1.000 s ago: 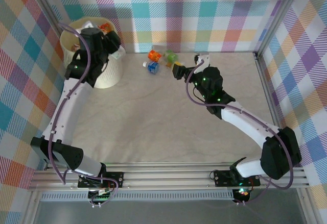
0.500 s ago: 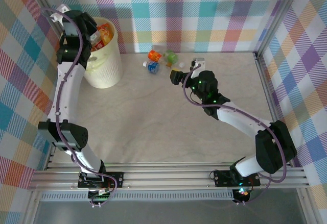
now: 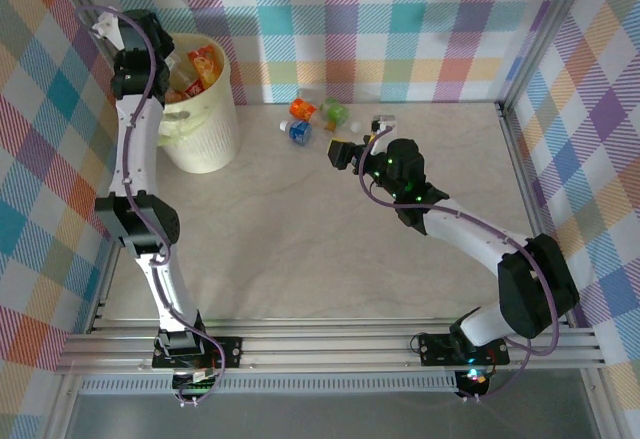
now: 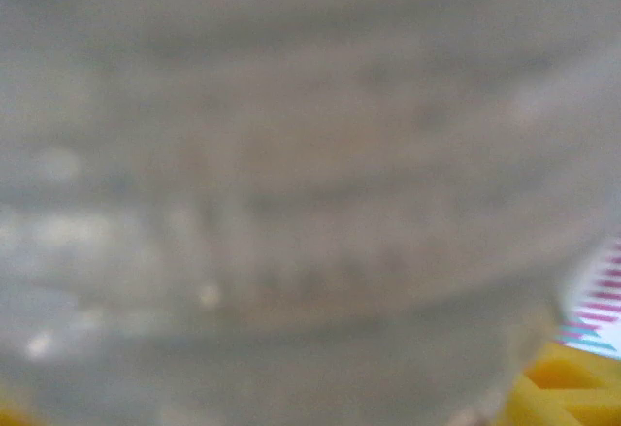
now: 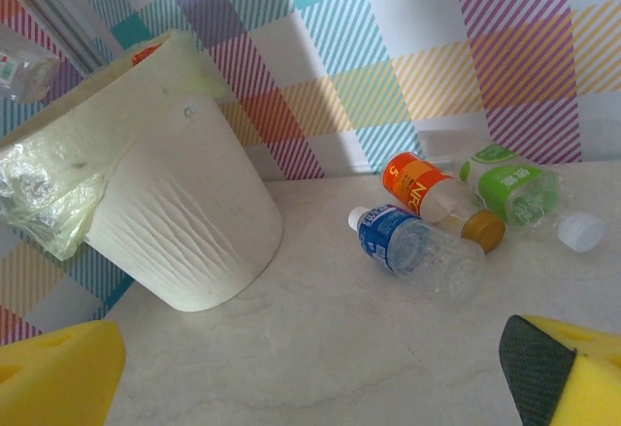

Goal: Put the plastic bottles in the bin

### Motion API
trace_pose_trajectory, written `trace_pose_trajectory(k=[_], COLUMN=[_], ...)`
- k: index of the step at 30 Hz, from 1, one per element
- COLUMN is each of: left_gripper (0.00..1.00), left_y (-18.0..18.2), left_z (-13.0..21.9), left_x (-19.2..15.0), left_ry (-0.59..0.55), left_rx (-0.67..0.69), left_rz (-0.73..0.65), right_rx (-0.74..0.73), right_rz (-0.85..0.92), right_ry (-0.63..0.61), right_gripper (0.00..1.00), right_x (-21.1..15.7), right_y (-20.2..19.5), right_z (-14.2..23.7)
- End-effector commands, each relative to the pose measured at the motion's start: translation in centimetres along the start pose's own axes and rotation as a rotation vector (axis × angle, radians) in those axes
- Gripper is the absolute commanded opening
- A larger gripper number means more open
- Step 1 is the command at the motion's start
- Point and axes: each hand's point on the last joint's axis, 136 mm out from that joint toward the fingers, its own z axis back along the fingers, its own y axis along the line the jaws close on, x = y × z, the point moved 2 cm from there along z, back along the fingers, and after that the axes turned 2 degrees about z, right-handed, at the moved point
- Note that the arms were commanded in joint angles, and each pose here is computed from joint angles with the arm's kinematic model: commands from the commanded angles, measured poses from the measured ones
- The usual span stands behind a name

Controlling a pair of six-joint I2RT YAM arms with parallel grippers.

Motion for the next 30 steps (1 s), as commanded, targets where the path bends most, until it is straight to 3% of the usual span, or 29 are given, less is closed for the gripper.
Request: trace_pose_trajectory(k=[1,7,10,14,20,25,30], left_gripper=[0.7,0.82,0.85,0.89,0.94,0.99,1.0], left_y=[1.0,1.0,0.2,1.0,1.8,0.3,0.5], left_z=[-1.2,-3.6,-4.1,-3.4,-0.7,2.3,6.2], left_x=[0.9,0.0,-0.7,-0.5,1.5,0.8,0.9], left_ry=[0.012,0.06,0.109,0.122,0.133,0.252,0.256], left_rx=[-0.001,-0.066,-0.114,-0.068,-0.049,-0.16,-0.248], left_rz=[0.118,0.318,0.34,0.312,0.262,0.201,0.171], right_rx=[0.015,0.028,0.03,0.038,0.018,0.004,-0.067], right_rz=[0.004,-0.014,-0.018,-0.013,-0.016,-0.031,-0.052], right_ry=[-0.04,-0.029,-0.022,-0.018,0.024,0.021,0.085], right_gripper=[1.0,1.0,1.0,1.0,1.0,1.0,1.0], right_x=[1.6,1.4,1.2,1.2,0.7,0.5,-0.5], right_y=[0.5,0.7,0.7,0.9,0.6,0.2,-0.9], right_z=[0.3,0.3,0.3,0.2,-0.2,-1.3,-2.8])
